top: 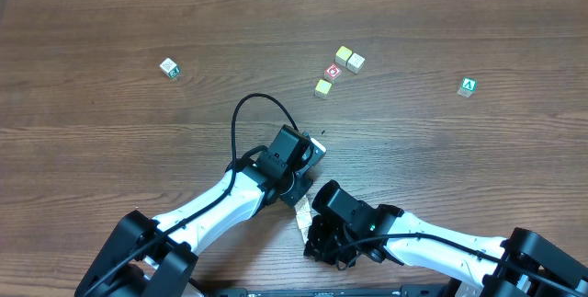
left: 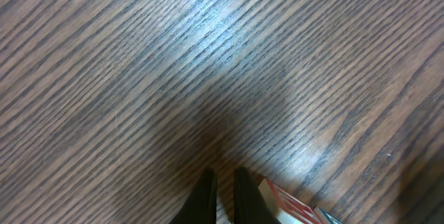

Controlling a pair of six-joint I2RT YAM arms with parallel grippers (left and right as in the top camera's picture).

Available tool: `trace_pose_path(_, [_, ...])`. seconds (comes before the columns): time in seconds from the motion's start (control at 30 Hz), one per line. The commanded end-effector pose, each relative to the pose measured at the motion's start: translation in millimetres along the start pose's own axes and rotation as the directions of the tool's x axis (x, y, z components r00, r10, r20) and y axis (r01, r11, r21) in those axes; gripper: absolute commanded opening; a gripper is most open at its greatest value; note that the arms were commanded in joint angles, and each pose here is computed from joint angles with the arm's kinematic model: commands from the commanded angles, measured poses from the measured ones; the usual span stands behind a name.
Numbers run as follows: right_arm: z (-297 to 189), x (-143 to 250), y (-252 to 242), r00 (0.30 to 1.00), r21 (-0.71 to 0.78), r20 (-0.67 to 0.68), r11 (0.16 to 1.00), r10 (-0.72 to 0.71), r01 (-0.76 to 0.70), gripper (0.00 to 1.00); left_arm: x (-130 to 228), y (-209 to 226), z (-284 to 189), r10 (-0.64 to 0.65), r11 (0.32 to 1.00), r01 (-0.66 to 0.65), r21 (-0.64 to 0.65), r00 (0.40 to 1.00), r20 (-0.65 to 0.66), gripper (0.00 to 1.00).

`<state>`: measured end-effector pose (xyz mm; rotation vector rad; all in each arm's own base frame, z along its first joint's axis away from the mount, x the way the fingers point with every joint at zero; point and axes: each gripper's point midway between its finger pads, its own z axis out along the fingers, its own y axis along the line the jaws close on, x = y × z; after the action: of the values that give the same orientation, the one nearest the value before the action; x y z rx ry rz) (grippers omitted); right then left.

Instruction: Flip 4 blocks

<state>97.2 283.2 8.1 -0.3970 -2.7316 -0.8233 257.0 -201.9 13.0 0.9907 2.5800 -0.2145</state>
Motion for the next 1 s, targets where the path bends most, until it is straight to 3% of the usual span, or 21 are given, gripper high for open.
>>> trace_pose_path(0.0, [0.6, -5.2, 2.7, 1.000, -0.006, 0.029, 1.000, 0.002, -0.002, 0.04, 4.0, -15.8, 2.5, 0.033, 0.997, -0.032, 0.068, 0.999, -0.013, 0.04])
trace_pose_path(0.97, [0.6, -6.3, 2.6, 0.999, -0.005, 0.036, 1.000, 0.002, -0.002, 0.04, -1.9, -23.9, 2.3, 0.034, 0.995, -0.035, 0.096, 0.999, 0.011, 0.06])
